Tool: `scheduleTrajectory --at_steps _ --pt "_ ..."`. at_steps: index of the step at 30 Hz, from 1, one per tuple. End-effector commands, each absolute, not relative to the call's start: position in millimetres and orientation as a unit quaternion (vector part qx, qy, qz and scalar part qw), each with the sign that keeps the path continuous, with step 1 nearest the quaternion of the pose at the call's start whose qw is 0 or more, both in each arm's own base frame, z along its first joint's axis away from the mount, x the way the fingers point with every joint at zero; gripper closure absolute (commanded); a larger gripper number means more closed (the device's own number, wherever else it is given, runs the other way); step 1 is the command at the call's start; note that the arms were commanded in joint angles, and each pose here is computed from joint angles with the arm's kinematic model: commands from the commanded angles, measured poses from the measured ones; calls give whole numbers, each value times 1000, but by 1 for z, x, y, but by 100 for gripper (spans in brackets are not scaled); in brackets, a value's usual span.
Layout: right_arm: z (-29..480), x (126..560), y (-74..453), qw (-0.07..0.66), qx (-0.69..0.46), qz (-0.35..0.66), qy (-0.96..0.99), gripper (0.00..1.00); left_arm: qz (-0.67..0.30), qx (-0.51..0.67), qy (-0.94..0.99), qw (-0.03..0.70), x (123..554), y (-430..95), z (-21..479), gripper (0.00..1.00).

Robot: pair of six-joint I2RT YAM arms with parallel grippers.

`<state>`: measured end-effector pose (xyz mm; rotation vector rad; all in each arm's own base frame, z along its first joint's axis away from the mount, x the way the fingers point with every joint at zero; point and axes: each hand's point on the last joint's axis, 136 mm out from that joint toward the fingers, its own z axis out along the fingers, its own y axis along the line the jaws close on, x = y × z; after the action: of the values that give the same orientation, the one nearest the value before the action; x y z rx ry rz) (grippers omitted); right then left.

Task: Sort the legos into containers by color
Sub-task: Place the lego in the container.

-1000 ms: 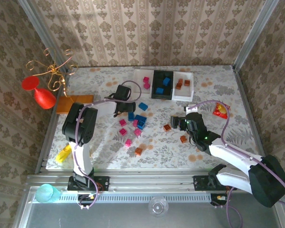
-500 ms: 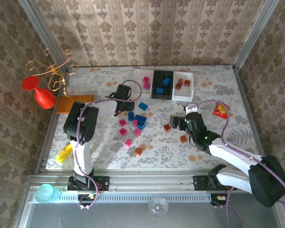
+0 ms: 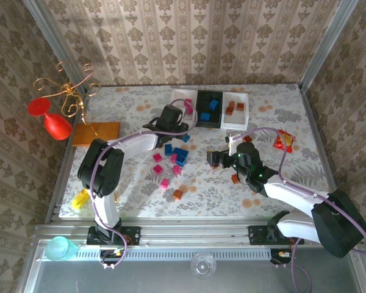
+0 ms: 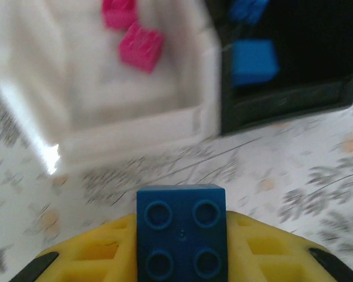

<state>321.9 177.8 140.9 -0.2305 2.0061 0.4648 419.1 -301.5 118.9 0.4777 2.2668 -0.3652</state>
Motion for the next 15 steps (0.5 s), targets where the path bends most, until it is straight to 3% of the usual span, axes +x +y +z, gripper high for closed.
scheduleTrajectory --at_steps 1,9,15 --pt "158 326 163 561 -75 164 808 0 -152 216 868 420 432 -329 141 70" --pt "174 328 130 612 -42 85 785 0 -172 244 847 441 477 -384 149 70" --pt "188 324 114 612 -25 51 789 0 -156 252 842 451 524 -410 147 65"
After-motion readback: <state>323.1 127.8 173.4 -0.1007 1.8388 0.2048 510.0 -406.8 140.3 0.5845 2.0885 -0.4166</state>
